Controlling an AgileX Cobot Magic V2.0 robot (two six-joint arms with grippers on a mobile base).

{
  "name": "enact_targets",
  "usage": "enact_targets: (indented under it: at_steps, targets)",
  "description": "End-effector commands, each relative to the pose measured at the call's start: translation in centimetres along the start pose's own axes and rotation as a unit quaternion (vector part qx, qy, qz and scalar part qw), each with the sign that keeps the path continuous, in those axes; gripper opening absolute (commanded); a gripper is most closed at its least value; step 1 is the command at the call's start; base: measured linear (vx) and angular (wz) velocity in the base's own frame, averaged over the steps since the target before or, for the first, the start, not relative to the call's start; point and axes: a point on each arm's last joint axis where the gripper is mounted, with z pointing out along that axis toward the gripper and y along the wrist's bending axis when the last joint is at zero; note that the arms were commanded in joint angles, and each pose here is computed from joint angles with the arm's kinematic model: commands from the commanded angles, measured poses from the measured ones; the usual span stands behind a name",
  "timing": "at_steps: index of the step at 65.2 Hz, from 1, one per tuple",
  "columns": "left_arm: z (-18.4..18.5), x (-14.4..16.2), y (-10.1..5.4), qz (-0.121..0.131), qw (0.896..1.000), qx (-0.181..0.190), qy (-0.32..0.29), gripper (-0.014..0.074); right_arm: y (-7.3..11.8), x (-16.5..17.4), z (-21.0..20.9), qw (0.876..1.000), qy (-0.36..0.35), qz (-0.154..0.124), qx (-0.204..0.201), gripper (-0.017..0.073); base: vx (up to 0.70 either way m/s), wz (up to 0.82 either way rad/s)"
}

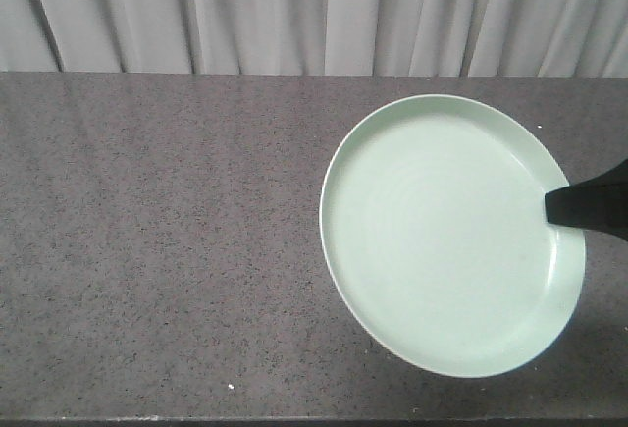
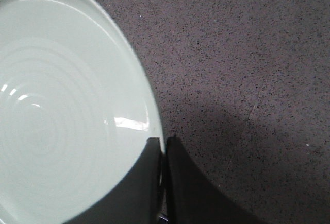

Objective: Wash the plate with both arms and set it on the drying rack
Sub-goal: 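Pinch the plate rim with the right gripper and lift it up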

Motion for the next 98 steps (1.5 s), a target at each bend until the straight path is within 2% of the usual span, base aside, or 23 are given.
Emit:
enact_targets:
  at_steps: [1, 14, 25, 98]
  targets:
    - [0.0, 0.1, 0.0, -0.005, 1.0, 0.006, -0.029, -0.0006, 1.4, -0.3, -1.6, 0.998, -0.063, -0.015, 0.004, -0.0006, 0.0, 0.0]
    - [0.0, 0.1, 0.0, -0.005, 1.0, 0.006, -0.029, -0.0006, 2.7, 0.3, -2.9, 0.996, -0.083, -0.037, 0.011, -0.0006, 0.0, 0.0]
    - [0.0, 0.1, 0.0, -0.005, 1.0, 0.006, -0.029, -0.0006, 3.3, 0.5, -3.4, 0.995, -0.09, -0.045, 0.012, -0.0006, 0.0, 0.0]
    - [0.0, 0.1, 0.0, -0.005, 1.0, 0.006, -0.029, -0.0006, 3.5, 0.6, -3.6, 0.995, -0.093, -0.045, 0.011, -0.0006, 0.0, 0.0]
